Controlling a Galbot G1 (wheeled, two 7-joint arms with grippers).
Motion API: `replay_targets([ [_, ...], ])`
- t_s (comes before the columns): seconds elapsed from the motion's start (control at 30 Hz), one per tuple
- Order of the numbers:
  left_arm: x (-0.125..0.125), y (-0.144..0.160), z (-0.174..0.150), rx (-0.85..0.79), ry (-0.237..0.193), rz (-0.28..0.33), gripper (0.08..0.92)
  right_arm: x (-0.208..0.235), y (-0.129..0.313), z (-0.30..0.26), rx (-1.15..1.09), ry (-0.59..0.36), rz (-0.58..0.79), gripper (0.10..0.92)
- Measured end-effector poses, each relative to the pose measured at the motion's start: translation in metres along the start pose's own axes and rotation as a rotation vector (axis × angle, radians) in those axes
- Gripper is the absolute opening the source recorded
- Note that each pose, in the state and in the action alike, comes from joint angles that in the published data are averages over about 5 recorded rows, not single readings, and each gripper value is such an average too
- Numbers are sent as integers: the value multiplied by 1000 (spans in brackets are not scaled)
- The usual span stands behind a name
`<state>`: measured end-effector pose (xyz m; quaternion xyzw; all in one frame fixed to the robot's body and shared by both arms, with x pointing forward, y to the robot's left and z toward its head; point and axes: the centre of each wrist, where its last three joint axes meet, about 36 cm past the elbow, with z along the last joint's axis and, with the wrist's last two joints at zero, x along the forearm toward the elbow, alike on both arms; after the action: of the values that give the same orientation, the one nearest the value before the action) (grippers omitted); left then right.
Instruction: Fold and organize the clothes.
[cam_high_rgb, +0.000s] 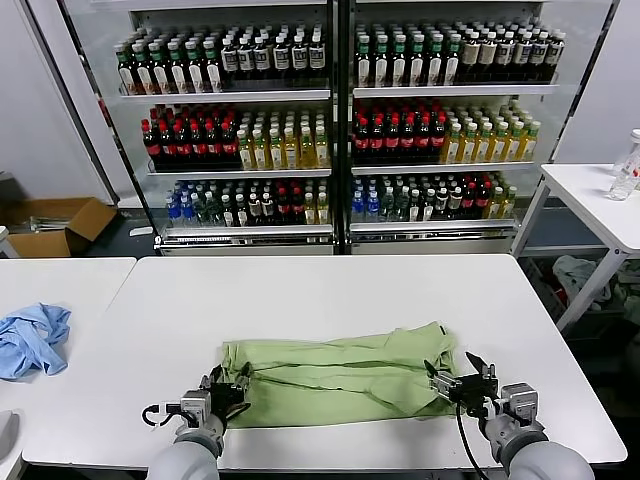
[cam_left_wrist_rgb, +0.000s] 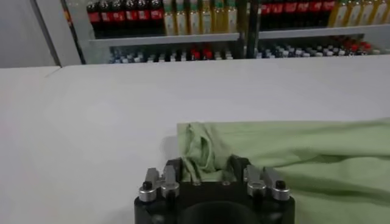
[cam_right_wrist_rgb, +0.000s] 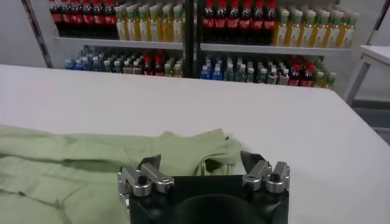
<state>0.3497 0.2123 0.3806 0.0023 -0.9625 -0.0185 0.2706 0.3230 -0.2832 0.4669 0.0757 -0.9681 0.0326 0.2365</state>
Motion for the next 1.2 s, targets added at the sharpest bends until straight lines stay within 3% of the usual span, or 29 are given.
replay_targets([
  [0.27, 1, 6, -1, 94, -2, 5, 255, 5, -4, -7, -1, -32, 3, 823],
  [0.47, -1, 43, -16, 149, -29, -22, 113, 5, -8, -13, -1, -53, 5, 823],
  [0.73, 1, 128, -58, 201, -114, -114, 102, 3, -9, -19, 2, -76, -1, 823],
  [0.87, 11, 157, -86, 253, -166, -124, 102, 3, -9, -20, 2, -82, -5, 823],
  [1.0, 26, 161, -105, 345, -199, -54, 102, 3, -9, -20, 0, -81, -8, 823],
  [1.2, 48, 127, -113, 499, -212, 148, 102, 0, -7, -19, 2, -81, -13, 823],
])
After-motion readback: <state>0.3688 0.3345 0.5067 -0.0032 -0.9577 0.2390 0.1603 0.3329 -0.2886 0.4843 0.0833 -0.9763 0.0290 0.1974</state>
